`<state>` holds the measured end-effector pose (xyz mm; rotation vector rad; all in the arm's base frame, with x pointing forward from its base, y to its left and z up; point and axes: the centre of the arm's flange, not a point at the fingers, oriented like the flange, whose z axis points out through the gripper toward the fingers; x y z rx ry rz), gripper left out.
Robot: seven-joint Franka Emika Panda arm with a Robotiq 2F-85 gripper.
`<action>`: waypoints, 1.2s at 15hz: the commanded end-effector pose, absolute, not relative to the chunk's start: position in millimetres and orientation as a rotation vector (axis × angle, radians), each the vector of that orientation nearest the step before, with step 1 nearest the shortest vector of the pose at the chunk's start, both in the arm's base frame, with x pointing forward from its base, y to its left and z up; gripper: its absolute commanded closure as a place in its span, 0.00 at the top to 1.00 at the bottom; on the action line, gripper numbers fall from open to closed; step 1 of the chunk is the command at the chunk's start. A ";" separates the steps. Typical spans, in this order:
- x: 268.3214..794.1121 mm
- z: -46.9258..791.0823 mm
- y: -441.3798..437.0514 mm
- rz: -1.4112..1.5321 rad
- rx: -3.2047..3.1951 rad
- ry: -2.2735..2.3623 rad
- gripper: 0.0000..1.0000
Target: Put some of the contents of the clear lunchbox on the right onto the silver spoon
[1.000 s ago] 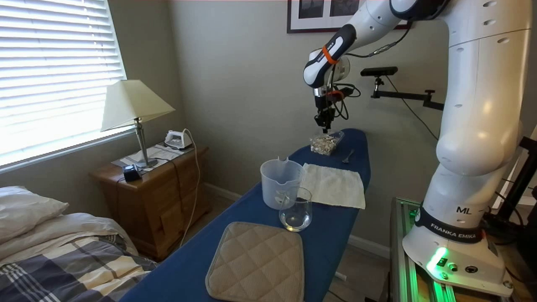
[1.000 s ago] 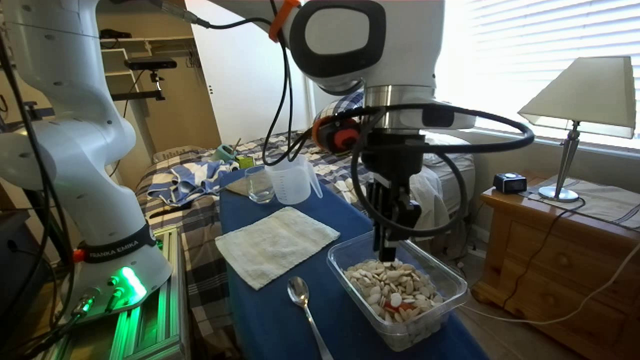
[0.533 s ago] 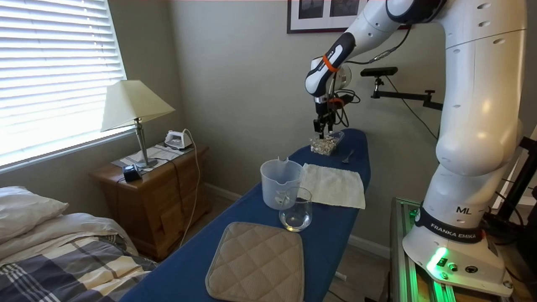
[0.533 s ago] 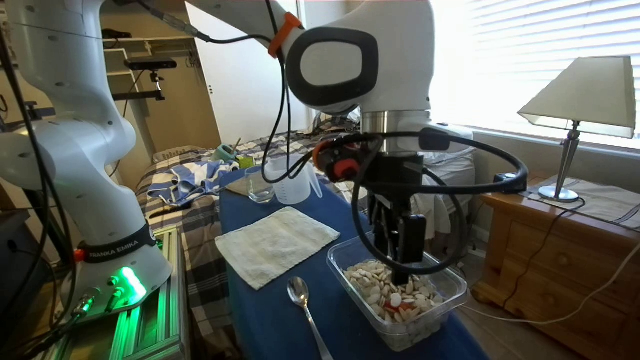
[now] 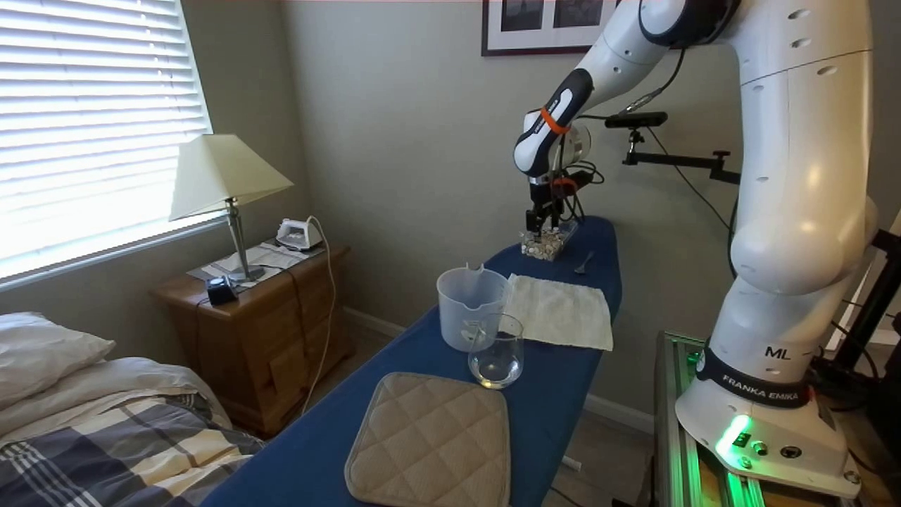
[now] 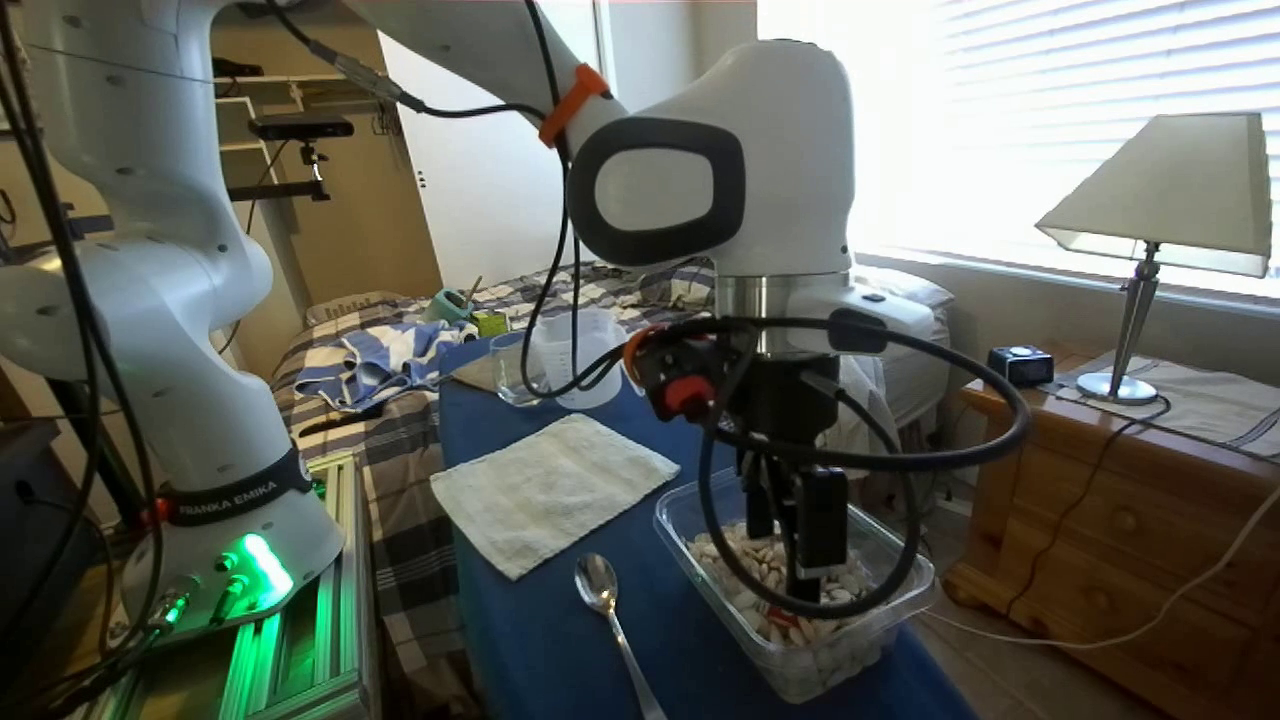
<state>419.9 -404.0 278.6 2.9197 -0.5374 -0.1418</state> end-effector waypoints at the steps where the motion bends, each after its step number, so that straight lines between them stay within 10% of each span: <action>1: 416.9 271.2 -407.3 -0.105 2.936 -0.532 0.60; 9: 422.4 283.8 -399.7 -0.083 2.936 -0.529 0.06; 18: 428.4 315.4 -385.4 -0.059 2.918 -0.544 0.07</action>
